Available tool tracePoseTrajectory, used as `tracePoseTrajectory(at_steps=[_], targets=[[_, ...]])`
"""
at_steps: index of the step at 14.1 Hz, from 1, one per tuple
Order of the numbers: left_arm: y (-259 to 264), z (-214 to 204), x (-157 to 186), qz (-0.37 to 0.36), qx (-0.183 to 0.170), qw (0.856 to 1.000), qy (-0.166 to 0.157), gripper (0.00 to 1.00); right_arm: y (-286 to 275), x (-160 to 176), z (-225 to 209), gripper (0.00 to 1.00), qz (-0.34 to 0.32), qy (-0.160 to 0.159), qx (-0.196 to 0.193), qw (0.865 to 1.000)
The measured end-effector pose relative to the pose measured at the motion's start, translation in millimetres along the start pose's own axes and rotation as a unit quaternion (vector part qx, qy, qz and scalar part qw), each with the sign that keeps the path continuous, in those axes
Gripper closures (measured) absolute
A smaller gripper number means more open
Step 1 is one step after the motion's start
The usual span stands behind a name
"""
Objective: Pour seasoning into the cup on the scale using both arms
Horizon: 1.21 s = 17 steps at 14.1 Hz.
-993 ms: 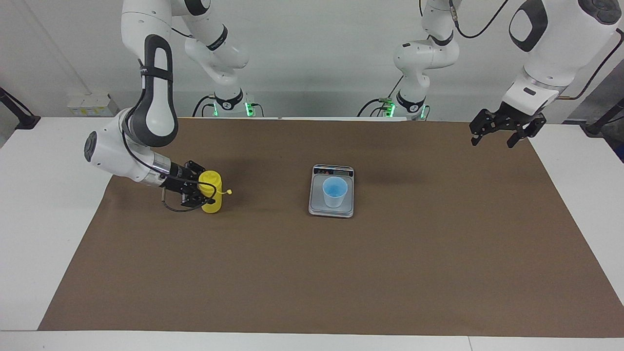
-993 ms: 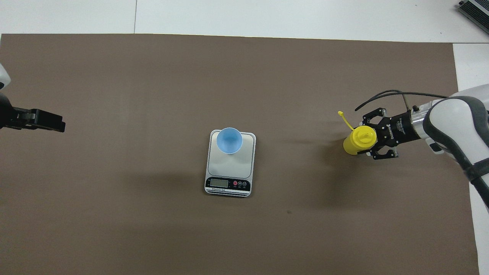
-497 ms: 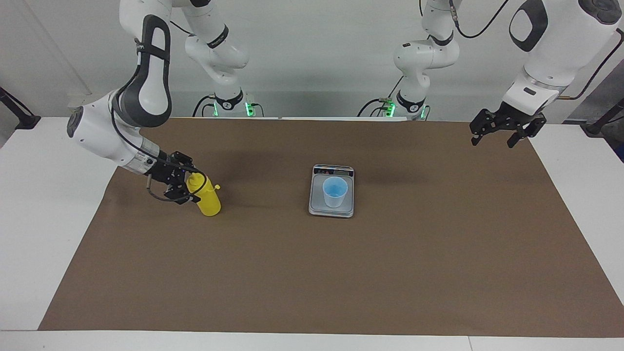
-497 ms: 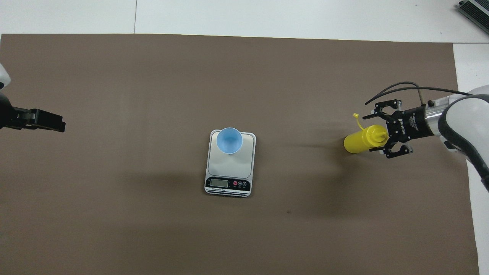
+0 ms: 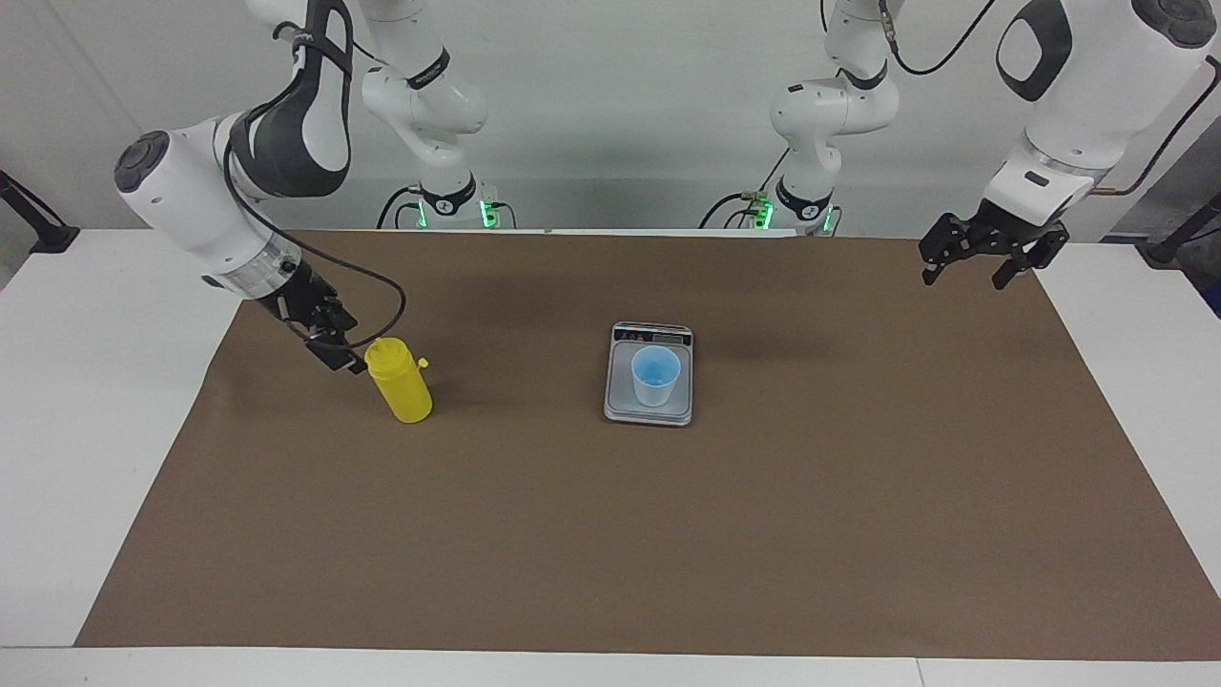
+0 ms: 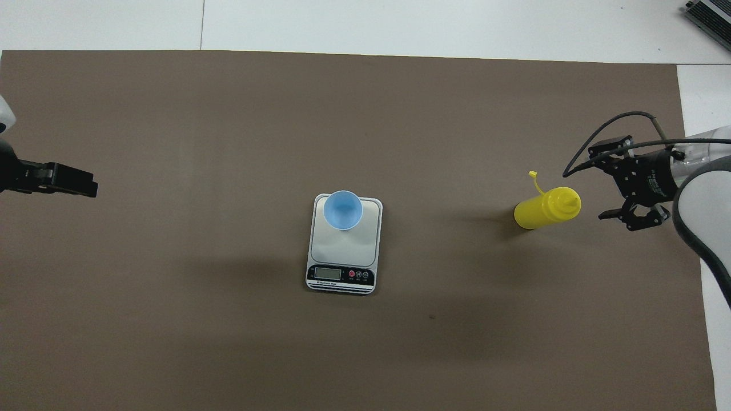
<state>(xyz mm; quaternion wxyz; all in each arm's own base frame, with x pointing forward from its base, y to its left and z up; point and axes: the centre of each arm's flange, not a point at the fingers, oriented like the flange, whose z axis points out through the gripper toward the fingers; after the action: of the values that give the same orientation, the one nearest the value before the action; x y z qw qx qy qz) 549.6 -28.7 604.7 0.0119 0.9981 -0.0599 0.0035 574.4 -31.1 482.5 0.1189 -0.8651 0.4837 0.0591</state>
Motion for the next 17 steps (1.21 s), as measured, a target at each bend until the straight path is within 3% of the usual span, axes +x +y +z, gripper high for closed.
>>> tracePoseTrajectory(at_steps=[3, 7, 12, 17], targets=[[0.0, 0.0, 0.0, 0.0, 0.0, 1.0, 0.0, 0.0, -26.2, -51.3, 0.4, 0.0, -0.085, 0.022, -0.02, 0.996], [0.0, 0.0, 0.0, 0.0, 0.0, 1.0, 0.0, 0.0, -49.0, -98.0, 13.4, 0.0, -0.229, 0.076, -0.08, 0.967], [0.0, 0.0, 0.0, 0.0, 0.0, 1.0, 0.0, 0.0, -60.4, -104.5, -34.8, 0.0, -0.346, 0.104, -0.094, 0.928], [0.0, 0.0, 0.0, 0.0, 0.0, 1.0, 0.0, 0.0, -58.8, -116.9, -79.0, 0.0, -0.368, 0.098, -0.106, 0.918]])
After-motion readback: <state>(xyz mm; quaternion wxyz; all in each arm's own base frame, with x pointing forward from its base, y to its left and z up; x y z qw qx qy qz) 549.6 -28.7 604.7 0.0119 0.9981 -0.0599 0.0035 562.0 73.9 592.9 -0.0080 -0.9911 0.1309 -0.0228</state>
